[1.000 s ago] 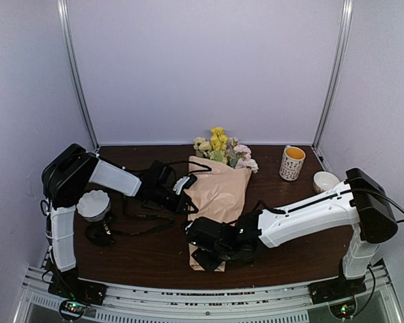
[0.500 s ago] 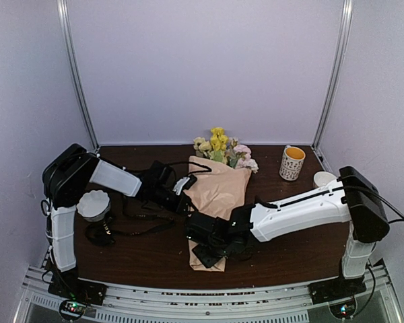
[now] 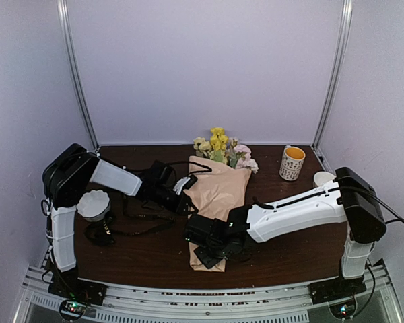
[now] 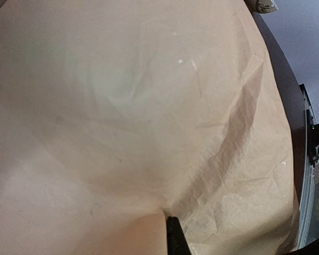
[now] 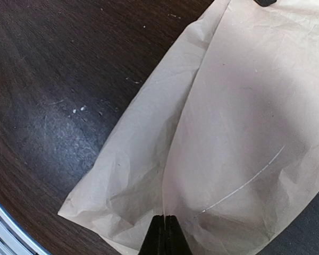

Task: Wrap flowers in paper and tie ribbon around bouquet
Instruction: Fold the two-thirds-folded wrapping paper at the center of the board.

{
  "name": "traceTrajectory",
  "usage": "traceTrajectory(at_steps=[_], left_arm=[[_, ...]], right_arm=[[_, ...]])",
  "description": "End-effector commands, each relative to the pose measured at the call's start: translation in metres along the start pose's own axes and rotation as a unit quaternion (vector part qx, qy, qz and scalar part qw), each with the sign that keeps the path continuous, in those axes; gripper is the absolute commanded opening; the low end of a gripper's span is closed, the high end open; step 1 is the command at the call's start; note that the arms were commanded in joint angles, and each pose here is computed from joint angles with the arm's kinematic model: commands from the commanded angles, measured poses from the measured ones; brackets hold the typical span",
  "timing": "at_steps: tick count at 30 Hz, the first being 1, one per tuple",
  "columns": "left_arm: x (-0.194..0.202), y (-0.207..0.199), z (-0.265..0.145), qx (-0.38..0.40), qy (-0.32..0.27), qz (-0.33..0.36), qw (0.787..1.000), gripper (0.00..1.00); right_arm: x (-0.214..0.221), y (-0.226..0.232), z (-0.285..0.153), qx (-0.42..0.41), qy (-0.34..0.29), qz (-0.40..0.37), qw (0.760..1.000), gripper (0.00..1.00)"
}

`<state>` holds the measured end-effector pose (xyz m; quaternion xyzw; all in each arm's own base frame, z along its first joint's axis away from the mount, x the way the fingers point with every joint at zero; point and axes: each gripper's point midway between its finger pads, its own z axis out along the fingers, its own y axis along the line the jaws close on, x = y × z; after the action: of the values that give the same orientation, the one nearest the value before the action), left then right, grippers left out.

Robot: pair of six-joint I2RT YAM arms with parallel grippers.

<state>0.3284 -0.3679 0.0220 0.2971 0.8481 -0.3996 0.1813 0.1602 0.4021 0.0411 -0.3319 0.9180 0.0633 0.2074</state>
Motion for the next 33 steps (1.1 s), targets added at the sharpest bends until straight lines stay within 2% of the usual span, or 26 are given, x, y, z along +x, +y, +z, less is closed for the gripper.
traceTrajectory(at_steps=[1, 4, 6, 9, 12, 17, 21, 23, 25, 27, 33], left_arm=[[-0.018, -0.005, -0.01, -0.001, -0.008, 0.031, 0.999, 0.03], [-0.035, -0.019, -0.028, -0.01, -0.016, 0.056, 0.998, 0.31], [-0.043, -0.03, -0.041, -0.009, -0.021, 0.068, 0.997, 0.43], [-0.049, -0.049, -0.064, -0.004, -0.034, 0.074, 0.997, 0.51], [-0.04, -0.043, -0.079, -0.029, -0.039, 0.035, 0.998, 0.57], [-0.01, -0.018, -0.061, -0.022, -0.01, -0.049, 0.999, 0.55], [-0.002, -0.01, -0.042, 0.003, -0.012, -0.082, 0.997, 0.54], [-0.003, -0.01, -0.04, 0.007, -0.013, -0.087, 0.996, 0.49], [-0.004, -0.011, -0.039, 0.01, -0.015, -0.087, 0.996, 0.33], [-0.003, -0.014, -0.039, 0.013, -0.014, -0.088, 0.996, 0.24], [0.017, -0.013, -0.031, 0.018, 0.0, -0.107, 0.994, 0.21]], right_arm=[[-0.004, -0.003, -0.002, 0.007, -0.003, 0.006, 1.0, 0.0], [-0.002, -0.005, 0.001, 0.001, 0.0, 0.014, 1.0, 0.0], [-0.001, -0.006, 0.003, -0.007, 0.002, 0.023, 1.0, 0.0], [-0.001, -0.009, 0.005, -0.015, -0.001, 0.036, 0.999, 0.0], [-0.002, -0.012, 0.004, -0.009, -0.002, 0.034, 0.999, 0.0], [-0.006, -0.01, 0.003, -0.012, -0.009, 0.028, 0.999, 0.0], [-0.01, -0.012, 0.0, -0.008, -0.014, 0.026, 1.0, 0.0], [-0.013, -0.014, -0.001, -0.006, -0.017, 0.029, 0.999, 0.0], [-0.016, -0.018, -0.003, -0.004, -0.02, 0.032, 0.999, 0.0], [-0.02, -0.02, -0.005, -0.007, -0.025, 0.039, 0.999, 0.0], [-0.028, -0.024, -0.007, -0.009, -0.034, 0.046, 0.998, 0.0]])
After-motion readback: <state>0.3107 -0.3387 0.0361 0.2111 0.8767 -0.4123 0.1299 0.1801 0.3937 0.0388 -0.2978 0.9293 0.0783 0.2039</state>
